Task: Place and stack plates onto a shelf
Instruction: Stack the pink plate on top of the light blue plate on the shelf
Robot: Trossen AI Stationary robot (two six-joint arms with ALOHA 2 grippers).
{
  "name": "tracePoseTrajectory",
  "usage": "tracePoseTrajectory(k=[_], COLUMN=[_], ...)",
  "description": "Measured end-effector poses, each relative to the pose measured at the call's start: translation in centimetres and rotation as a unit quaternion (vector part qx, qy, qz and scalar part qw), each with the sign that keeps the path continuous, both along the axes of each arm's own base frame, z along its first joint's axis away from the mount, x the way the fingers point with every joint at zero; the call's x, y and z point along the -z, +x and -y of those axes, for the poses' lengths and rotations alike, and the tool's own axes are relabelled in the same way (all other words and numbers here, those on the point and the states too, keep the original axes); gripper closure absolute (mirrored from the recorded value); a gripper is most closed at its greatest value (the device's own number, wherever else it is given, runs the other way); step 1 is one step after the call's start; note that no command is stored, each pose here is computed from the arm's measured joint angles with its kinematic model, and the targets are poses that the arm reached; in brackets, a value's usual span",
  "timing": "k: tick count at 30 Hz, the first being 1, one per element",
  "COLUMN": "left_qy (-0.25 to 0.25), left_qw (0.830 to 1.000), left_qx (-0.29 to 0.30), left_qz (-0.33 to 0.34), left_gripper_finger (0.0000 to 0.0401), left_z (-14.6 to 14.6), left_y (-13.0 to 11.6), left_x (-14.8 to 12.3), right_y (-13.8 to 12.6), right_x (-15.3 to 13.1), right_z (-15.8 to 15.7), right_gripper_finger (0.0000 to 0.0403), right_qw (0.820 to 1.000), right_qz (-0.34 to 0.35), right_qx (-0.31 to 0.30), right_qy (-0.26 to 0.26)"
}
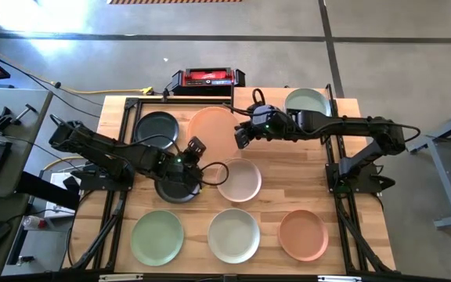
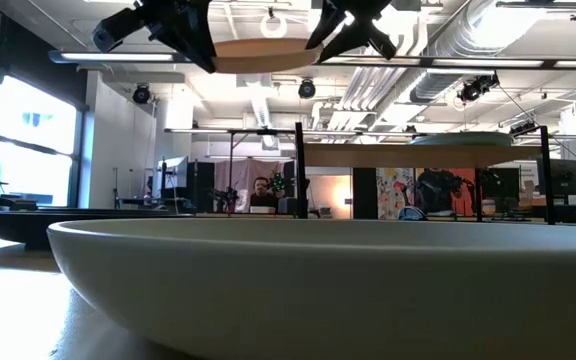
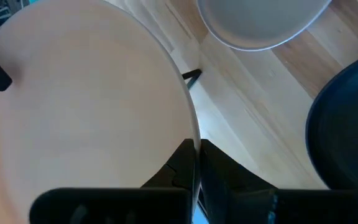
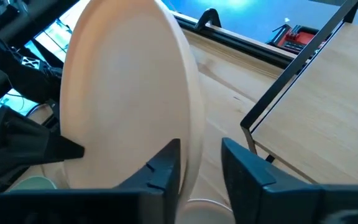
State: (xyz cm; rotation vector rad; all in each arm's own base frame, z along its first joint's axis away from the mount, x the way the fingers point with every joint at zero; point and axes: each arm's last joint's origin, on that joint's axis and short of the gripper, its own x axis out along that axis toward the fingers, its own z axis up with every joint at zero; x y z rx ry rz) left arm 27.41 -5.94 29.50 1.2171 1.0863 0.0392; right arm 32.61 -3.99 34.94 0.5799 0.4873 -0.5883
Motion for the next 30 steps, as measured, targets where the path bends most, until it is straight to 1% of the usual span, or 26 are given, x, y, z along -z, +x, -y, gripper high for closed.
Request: tracePoseTrajectory(k=[5, 6, 9, 18, 20, 26, 30], left_qy=[0.0, 0.0, 0.0, -0.033, -0.046, -0.11, -0.129], left_qw=[1.0, 1.0, 1.0, 0.998, 0.997, 0.989, 0.981], left_qx=[0.0, 0.0, -0.001, -0.041, -0.049, -0.076, -0.111], left_qz=[-0.001, 0.0, 0.001, 0.034, 0.041, 0.062, 0.089], left_gripper_finger=[0.0398, 0.0397, 0.0392, 0.0366, 0.0356, 0.0316, 0.0292], left_z=[0.0, 0.0, 0.0, -0.05, -0.02, -0.03, -0.06], left_y=[-0.02, 0.0, 0.0, -0.01, 0.0, 0.04, 0.02], left_x=[0.01, 0.0, -0.01, -0.01, 0.01, 0.11, 0.07], right_y=[0.02, 0.02, 0.02, 0.01, 0.01, -0.02, -0.15], right_x=[0.0, 0.0, 0.01, 0.02, 0.03, 0.05, 0.2], right_z=[-0.03, -0.04, -0.03, -0.04, -0.05, 0.0, 0.16], right_gripper_finger=[0.0388, 0.0394, 0.0392, 0.04, 0.0401, 0.0402, 0.0402], right_qw=[1.0, 1.0, 1.0, 0.999, 0.999, 0.999, 0.999], right_qz=[0.001, 0.001, 0.01, 0.014, 0.014, 0.012, 0.004], right_qx=[-0.005, -0.005, 0.006, 0.015, 0.014, 0.014, 0.018], right_qy=[0.005, 0.006, 0.024, 0.035, 0.036, 0.037, 0.039])
